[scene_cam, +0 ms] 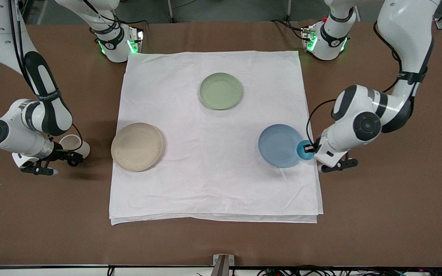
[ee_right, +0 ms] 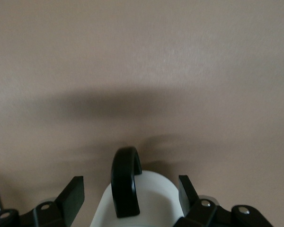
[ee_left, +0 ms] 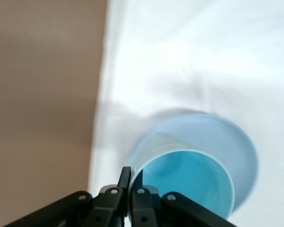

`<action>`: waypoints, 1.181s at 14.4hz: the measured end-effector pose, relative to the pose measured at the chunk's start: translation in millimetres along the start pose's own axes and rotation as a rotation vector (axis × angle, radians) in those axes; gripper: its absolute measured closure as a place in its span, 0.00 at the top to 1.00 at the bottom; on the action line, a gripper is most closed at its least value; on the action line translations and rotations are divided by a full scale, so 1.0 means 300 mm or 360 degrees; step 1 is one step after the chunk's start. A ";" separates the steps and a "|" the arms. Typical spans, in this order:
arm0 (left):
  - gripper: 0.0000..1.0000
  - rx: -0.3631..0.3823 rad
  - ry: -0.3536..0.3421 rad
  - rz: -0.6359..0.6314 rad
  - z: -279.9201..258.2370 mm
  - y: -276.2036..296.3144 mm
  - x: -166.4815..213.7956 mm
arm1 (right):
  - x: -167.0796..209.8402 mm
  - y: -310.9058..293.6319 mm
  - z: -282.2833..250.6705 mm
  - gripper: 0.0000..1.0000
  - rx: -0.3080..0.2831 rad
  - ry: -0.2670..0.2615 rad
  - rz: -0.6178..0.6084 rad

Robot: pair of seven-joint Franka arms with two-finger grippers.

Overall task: Place blue cup in blue plate and white mug in gray plate
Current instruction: 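Lower the blue cup onto the blue plate and open the left gripper, then place the mug on the beige plate while the left gripper withdraws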

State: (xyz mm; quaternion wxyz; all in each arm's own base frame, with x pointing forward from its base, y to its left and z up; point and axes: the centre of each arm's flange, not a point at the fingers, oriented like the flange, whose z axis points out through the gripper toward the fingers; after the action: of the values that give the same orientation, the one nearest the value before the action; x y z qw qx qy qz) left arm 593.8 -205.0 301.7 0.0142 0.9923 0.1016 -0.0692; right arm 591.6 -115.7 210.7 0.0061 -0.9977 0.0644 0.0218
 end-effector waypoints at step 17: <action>0.99 0.0021 0.0094 -0.0122 -0.374 0.045 0.005 | 0.004 -0.438 -0.237 0.10 0.0214 -0.0120 0.0023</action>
State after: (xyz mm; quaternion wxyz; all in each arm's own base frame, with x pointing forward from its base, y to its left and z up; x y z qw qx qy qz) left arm 613.0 -213.0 412.7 0.0019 0.9894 0.1395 -0.0409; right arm 612.7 13.3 282.7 0.0753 -0.9930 0.0727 0.0552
